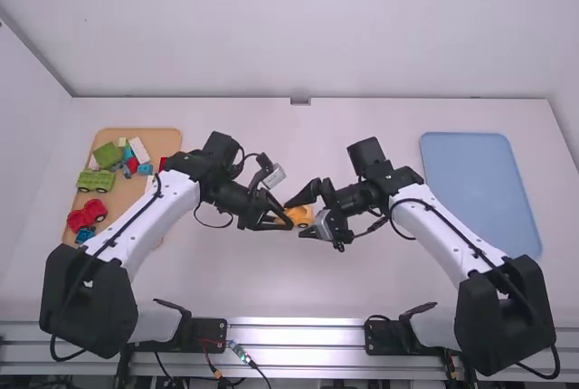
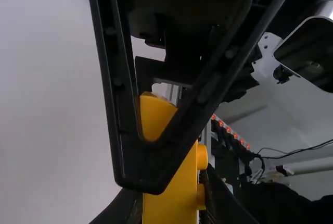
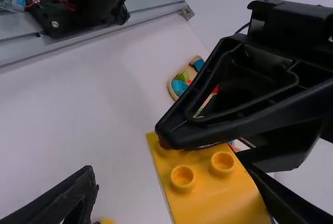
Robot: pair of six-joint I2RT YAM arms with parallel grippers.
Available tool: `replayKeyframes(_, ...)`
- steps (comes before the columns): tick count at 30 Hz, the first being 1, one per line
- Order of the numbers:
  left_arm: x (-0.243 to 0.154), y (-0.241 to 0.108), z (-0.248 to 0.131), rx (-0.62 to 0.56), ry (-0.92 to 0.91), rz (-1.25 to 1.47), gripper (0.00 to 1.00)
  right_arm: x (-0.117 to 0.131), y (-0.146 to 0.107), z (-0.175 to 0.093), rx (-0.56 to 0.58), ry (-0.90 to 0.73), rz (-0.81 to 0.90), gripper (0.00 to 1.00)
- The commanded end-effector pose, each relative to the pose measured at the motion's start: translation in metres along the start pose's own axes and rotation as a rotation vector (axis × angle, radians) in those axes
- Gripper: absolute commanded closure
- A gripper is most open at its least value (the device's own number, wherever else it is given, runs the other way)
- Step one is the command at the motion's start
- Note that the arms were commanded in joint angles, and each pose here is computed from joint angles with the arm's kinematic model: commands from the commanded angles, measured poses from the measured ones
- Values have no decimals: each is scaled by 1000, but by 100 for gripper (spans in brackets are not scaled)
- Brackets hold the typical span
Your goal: Assemble lego blocks to make yellow taxi
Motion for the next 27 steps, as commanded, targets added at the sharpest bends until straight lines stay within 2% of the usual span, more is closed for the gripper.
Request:
replayKeyframes(1,6,-6,0,8,22,-43,98,-15,12,-6,-40,-54,-81,33)
replayKeyframes(3,6,-6,0,8,19,-47,98,-15,12,-6,-43,-56,-80,33)
replayKeyframes(6,8,-8,1,11,23,-48,98,-16,13,-6,-47,-61,-83,40)
replayKeyframes(15,15,-8,2,9,66,-75,98,-19,19,-8,-51,-71,-101,41)
replayKeyframes(19,19,-8,3,-1,77,-97,98,-21,22,-9,-54,-77,-96,51)
replayKeyframes(22,18,-8,3,-3,74,-97,98,-21,22,-10,-53,-77,-83,52)
replayKeyframes(25,16,-8,3,5,65,-87,98,-21,21,-9,-43,-69,-83,44)
replayKeyframes(27,14,-8,4,9,53,-85,98,-20,19,-9,-20,-54,-85,21)
Point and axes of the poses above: each hand's point on the last joint's axis, 136 mm out from that joint toward the fingers, its own z axis out along the fingers, its own x axis along the line the jaws close on, y = z × x, the point moved 10 cm from there along -z, back along the fingers, and after that the axes turned 13 degrees about -z, right-handed, at the moved point
